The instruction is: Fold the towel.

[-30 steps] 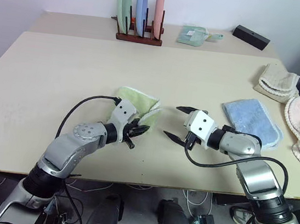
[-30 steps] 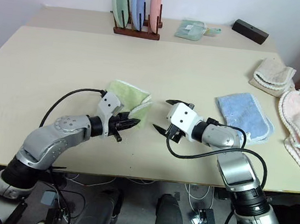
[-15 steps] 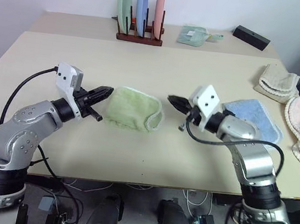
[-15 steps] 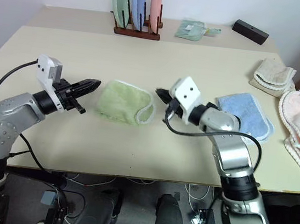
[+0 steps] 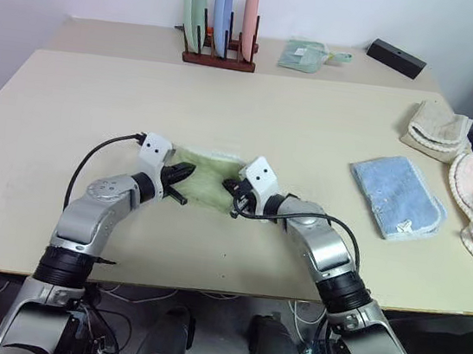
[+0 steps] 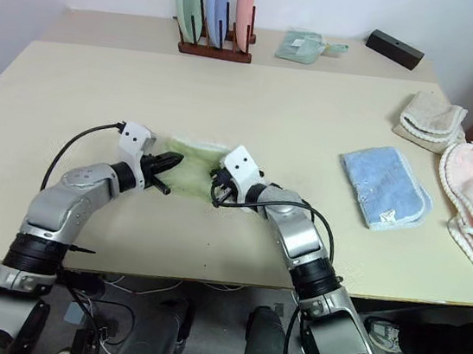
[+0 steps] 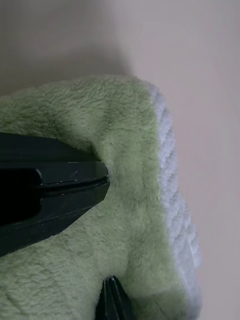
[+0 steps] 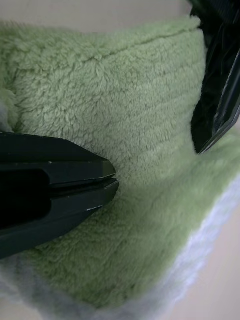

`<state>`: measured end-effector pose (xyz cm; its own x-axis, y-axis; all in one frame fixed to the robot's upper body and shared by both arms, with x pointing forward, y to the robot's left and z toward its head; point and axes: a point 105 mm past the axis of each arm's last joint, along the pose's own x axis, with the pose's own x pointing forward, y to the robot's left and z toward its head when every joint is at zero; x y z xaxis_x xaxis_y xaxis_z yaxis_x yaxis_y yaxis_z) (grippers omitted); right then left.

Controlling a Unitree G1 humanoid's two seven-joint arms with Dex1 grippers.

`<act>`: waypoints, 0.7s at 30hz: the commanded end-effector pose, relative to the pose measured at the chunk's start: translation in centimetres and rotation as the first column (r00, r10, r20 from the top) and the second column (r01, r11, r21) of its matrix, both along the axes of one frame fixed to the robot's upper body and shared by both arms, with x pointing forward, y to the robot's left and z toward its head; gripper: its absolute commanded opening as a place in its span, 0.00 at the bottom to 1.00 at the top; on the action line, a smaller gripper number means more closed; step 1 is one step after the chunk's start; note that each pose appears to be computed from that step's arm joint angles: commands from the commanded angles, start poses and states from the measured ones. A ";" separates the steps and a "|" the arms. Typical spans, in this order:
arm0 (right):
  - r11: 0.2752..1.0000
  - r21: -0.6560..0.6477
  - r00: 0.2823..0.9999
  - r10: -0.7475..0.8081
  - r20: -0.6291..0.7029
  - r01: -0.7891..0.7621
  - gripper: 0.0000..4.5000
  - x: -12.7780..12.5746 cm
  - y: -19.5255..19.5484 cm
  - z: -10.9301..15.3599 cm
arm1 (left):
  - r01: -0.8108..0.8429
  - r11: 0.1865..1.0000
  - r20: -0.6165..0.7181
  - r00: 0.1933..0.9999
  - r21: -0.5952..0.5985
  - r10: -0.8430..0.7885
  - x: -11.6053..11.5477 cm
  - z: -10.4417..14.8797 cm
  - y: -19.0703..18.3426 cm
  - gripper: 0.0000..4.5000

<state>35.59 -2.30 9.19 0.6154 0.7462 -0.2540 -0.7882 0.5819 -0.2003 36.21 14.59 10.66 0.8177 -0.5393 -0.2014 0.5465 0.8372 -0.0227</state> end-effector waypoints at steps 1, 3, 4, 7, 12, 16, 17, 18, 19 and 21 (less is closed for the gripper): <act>0.999 -0.004 0.999 -0.033 -0.009 0.033 0.00 0.1 -0.8 -0.8 | -0.012 1.000 -0.016 1.000 0.000 0.012 -0.4 -1.0 0.5 0.00; 0.999 0.036 0.999 -0.032 0.034 0.031 0.00 0.2 -0.9 0.7 | -0.006 0.999 0.016 1.000 -0.046 0.007 -0.7 0.0 0.7 0.00; 0.998 0.052 0.998 -0.026 0.055 0.023 0.00 0.2 -1.0 1.4 | -0.004 0.997 0.035 0.999 -0.073 0.006 -0.8 0.6 0.8 0.00; 0.994 0.105 0.991 0.013 0.137 -0.027 0.12 -0.3 -1.5 4.8 | -0.026 0.976 0.101 0.994 -0.215 0.048 -1.3 4.1 2.8 0.00; 0.995 0.031 0.967 0.086 0.241 -0.097 0.63 -2.1 -3.2 7.9 | -0.121 0.950 0.057 0.988 -0.288 0.144 -2.6 6.0 7.4 0.42; 0.986 -0.026 0.949 0.166 0.270 -0.165 1.00 -3.9 -3.8 8.9 | -0.147 0.935 -0.056 0.989 -0.321 0.136 -3.5 4.9 8.1 0.88; 0.979 -0.054 0.937 0.202 0.284 -0.195 1.00 -4.7 -3.8 9.0 | -0.174 0.929 -0.115 0.983 -0.327 0.143 -3.7 3.9 7.8 1.00; 0.974 -0.074 0.929 0.228 0.292 -0.216 1.00 -5.2 -3.8 9.1 | -0.194 0.924 -0.158 0.976 -0.329 0.148 -3.8 3.2 7.6 1.00; 0.968 -0.090 0.922 0.252 0.295 -0.235 1.00 -5.7 -3.8 9.0 | -0.212 0.915 -0.194 0.969 -0.344 0.152 -3.9 2.7 7.4 1.00; 0.959 -0.120 0.915 0.280 0.291 -0.256 1.00 -6.3 -3.9 8.7 | -0.219 0.884 -0.245 0.962 -0.413 0.124 -4.0 2.2 6.3 1.00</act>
<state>30.30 -6.72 16.86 0.4866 0.8555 -0.1772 -0.8133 0.3695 -0.4496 32.31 21.50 11.60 0.8721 -0.4497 -0.1929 0.3149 0.8175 -0.4822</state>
